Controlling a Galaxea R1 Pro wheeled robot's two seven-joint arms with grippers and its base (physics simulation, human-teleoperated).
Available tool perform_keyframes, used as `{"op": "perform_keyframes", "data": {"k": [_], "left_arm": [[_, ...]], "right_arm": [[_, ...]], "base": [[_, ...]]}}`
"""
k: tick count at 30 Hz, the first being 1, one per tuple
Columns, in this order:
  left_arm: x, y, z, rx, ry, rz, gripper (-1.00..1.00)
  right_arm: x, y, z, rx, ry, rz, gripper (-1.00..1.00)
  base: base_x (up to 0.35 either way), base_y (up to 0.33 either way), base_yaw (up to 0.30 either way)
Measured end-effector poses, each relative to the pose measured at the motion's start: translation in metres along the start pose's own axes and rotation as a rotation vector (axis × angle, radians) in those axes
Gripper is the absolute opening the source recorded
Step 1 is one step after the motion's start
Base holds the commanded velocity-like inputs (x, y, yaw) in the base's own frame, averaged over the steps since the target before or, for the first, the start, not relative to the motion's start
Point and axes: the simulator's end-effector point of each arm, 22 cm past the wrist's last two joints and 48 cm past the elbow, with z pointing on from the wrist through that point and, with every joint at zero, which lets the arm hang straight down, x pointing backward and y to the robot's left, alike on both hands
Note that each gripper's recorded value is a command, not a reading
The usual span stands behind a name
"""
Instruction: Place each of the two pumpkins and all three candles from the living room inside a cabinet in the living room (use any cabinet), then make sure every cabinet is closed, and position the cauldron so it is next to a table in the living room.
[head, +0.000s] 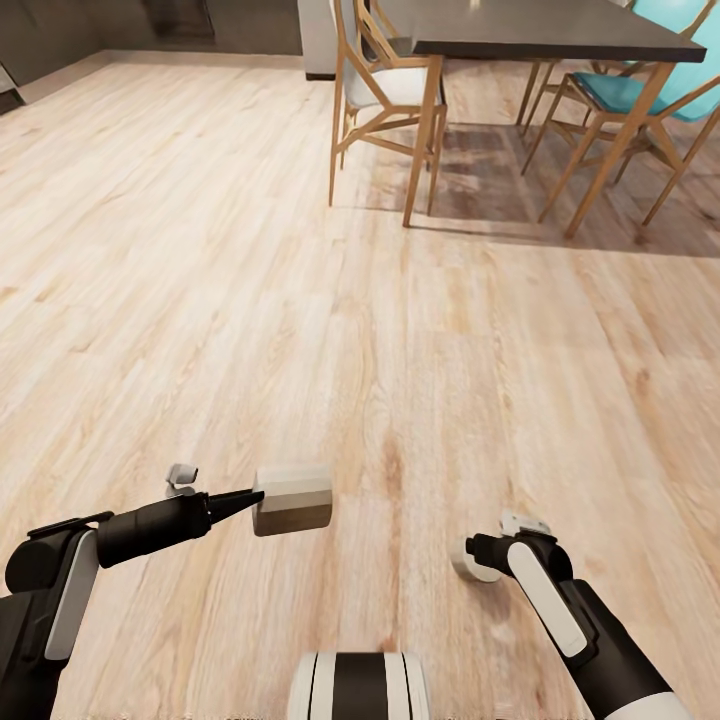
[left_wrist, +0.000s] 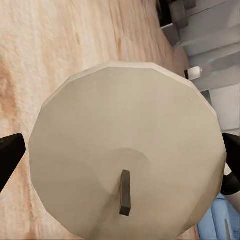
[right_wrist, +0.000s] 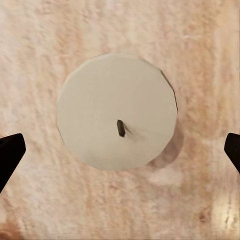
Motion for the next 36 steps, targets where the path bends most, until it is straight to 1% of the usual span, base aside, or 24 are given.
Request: {"op": "perform_keyframes", "data": {"k": [12, 22, 36], "left_arm": [[0.013, 0.021, 0.006, -0.012, 0.02, -0.043, -1.0], [0.012, 0.02, 0.006, -0.007, 0.018, -0.044, -1.0], [0.012, 0.021, 0.006, -0.01, 0.018, -0.043, -1.0]], "right_arm": [[0.018, -0.001, 0.02, 0.01, 0.048, -0.005, 1.0], [0.018, 0.0, 0.02, 0.007, 0.048, -0.006, 1.0], [0.018, -0.001, 0.02, 0.008, 0.047, -0.005, 1.0]], "base": [[0.0, 0.0, 0.0], [0.004, 0.0, 0.0], [0.11, -0.042, 0.0]]}}
